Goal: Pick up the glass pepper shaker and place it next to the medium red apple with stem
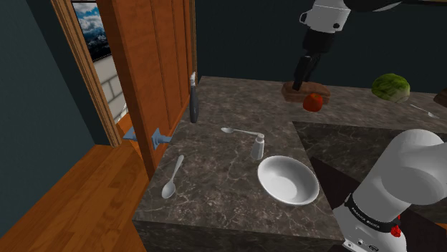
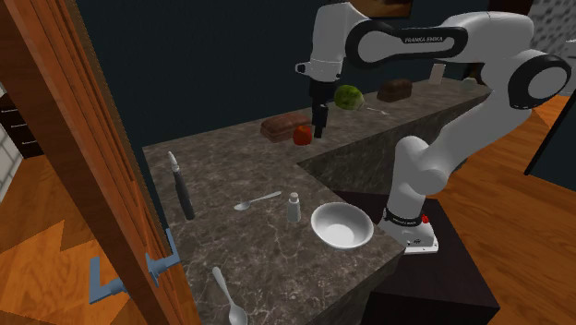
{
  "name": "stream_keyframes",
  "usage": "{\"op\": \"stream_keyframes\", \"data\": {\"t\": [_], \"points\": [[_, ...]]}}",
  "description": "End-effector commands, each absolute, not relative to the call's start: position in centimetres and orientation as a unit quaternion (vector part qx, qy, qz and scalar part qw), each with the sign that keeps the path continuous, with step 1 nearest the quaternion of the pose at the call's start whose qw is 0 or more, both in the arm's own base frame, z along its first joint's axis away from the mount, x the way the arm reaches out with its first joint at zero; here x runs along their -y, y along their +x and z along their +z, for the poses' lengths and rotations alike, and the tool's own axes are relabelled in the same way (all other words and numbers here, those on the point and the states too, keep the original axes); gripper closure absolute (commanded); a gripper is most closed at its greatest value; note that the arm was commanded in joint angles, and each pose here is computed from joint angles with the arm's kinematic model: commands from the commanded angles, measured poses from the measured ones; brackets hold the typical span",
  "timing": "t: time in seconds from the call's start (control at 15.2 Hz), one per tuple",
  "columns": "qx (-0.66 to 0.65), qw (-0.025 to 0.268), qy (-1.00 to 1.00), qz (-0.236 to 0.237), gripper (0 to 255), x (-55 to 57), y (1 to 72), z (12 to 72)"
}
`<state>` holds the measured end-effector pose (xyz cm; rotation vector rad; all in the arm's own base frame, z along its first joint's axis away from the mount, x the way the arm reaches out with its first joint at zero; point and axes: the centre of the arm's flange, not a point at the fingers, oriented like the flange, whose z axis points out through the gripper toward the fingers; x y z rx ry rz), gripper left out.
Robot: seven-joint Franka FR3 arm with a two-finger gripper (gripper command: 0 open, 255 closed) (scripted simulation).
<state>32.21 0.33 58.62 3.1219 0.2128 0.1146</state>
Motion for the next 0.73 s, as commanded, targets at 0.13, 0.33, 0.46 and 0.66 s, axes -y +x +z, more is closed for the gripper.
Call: {"op": "stream_keyframes", "data": {"t": [0.13,0.33,0.46,0.66], "points": [[-0.080,0.001,0.996,0.037,0,-0.9,32.9,56.2],[-0.098,-0.005,0.994,0.037,0,-1.9,34.0,52.6],[-0.110,-0.009,0.993,0.037,0,-2.6,34.7,50.2],[-0.129,-0.015,0.991,0.038,0,-3.7,35.7,46.5]]}}
